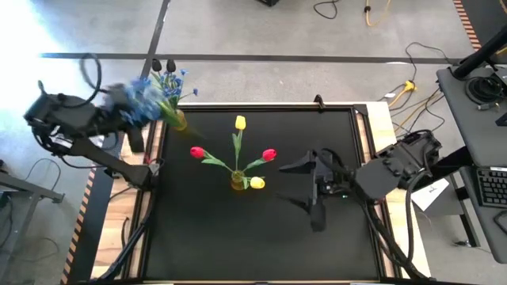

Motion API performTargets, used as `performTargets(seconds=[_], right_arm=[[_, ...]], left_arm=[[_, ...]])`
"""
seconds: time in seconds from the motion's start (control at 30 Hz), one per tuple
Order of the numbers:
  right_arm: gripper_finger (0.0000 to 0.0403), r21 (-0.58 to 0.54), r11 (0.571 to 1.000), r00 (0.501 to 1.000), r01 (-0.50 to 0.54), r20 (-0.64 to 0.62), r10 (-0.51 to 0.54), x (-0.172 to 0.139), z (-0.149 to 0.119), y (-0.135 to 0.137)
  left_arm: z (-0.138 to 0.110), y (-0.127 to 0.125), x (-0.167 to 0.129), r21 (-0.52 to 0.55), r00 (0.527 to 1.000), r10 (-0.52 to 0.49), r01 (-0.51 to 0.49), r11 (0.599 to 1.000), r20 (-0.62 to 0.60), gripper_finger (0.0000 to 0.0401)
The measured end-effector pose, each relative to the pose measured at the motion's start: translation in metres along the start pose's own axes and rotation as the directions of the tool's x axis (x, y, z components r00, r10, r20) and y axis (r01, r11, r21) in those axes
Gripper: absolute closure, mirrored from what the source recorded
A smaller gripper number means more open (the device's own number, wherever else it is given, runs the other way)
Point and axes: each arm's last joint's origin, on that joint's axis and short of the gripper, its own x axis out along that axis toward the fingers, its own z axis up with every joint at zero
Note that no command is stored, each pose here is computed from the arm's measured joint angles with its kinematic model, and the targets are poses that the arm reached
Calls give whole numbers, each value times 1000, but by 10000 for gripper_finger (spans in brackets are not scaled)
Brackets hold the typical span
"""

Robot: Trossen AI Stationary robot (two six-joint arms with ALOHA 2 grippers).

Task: Sort flowers into vase by color
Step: Put the blue flowers into the top vase

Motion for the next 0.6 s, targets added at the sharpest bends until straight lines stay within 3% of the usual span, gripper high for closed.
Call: performTargets(seconds=[0.1,0.17,0.33,0.6], right_arm=[[142,-26,999,1000,20,-4,-20,3,1,-5],[145,-39,999,999,31,-6,-31,5,1,-8],[151,-55,997,998,58,-31,-60,8,-1,-15],[150,-57,996,995,68,-63,-71,9,-4,-16]], left_arm=[[-16,20,-8,-29,970,239,-240,970,-38,401],[-26,25,-8,-41,940,335,-338,940,-62,401],[-49,19,11,-54,900,436,-436,898,-13,401],[-103,21,54,52,726,685,-683,729,-63,401]])
